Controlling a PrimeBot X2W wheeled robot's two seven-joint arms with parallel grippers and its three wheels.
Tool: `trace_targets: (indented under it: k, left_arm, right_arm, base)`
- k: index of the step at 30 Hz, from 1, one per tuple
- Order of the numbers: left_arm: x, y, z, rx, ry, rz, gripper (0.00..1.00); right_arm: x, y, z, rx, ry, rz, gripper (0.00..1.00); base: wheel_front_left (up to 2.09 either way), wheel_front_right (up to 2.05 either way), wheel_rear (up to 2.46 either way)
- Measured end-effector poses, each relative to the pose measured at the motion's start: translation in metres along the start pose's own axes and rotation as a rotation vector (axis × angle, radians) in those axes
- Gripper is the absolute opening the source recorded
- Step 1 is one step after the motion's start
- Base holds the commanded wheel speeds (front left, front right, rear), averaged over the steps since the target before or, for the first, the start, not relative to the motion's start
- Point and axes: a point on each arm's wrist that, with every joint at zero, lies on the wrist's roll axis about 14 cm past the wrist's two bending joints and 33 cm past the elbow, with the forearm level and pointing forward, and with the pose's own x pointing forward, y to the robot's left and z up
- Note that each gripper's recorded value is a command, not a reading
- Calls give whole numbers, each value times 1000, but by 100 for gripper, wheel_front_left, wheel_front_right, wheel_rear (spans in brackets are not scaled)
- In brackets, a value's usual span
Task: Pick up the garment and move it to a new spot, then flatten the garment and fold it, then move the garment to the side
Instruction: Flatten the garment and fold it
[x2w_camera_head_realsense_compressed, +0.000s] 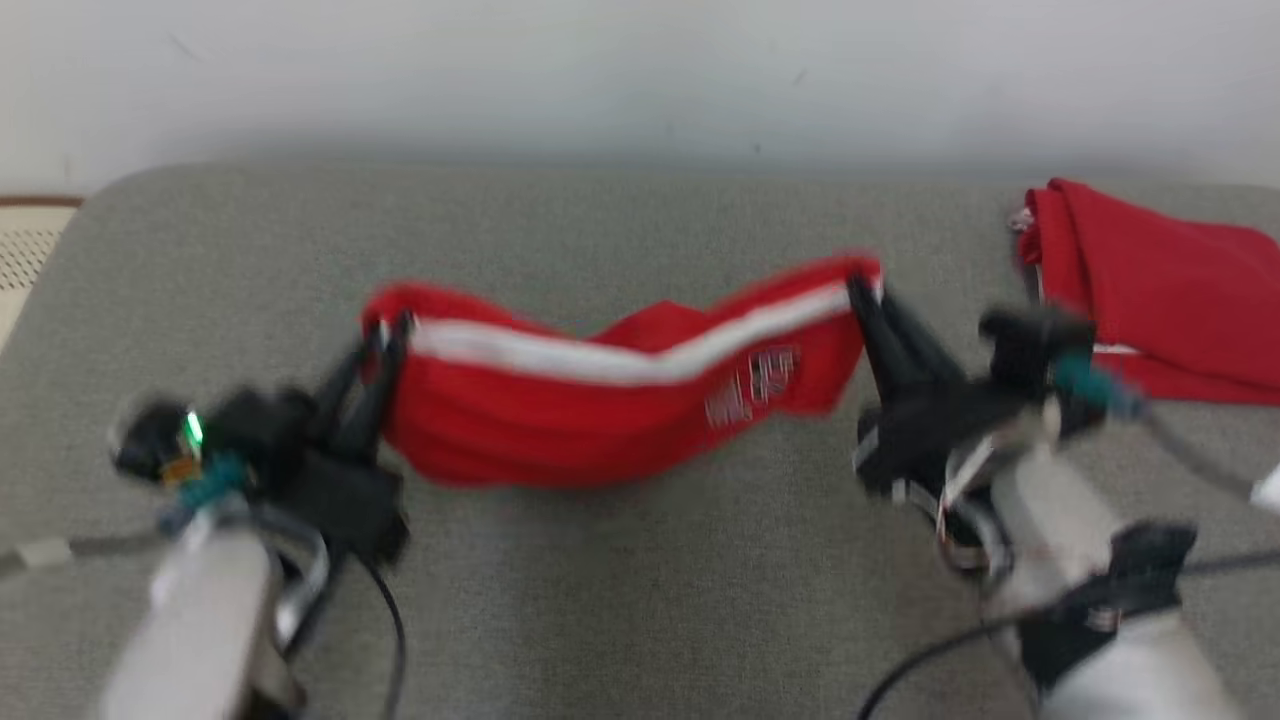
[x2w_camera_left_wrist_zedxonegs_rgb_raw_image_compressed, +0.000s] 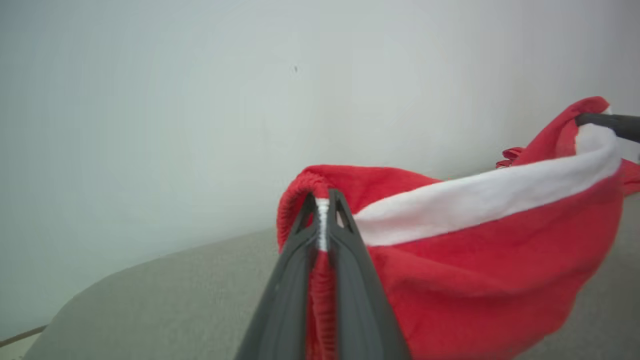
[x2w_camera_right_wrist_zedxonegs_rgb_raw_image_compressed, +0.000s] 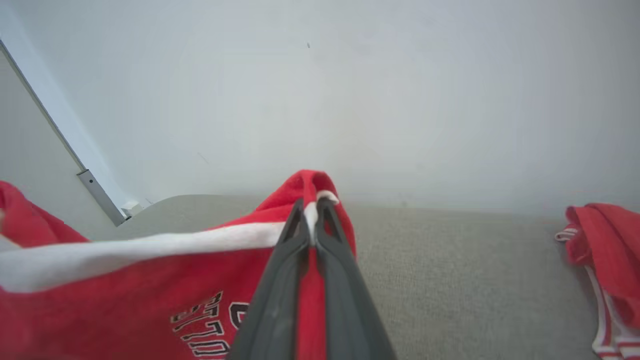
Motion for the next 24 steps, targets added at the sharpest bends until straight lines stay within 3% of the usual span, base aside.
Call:
trace_targets:
  k: [6,11,13,17,24]
  left_arm:
    - [83,23,47,95,-101,-46,0]
    - [142,34,69,113,-149,-70,0]
    - [162,41,73,65,-156,-65,0]
    - [188,46,79,62,-170,-65,0]
    - [226,39,93,5,-222,-81,0]
  right_arm:
    - [69,-42,64,11,-95,-32,0]
    - [116,-75,105,69,-155,-78,0]
    - [132,-86,114,123,-173,-97,0]
    - [147,-106,122,190,-195,-142,0]
    - [161,-136,152,170,-264,-215,0]
  base:
    - [0,0,0]
    - [0,0,0]
    - [0,0,0]
    - [0,0,0]
    - [0,0,0]
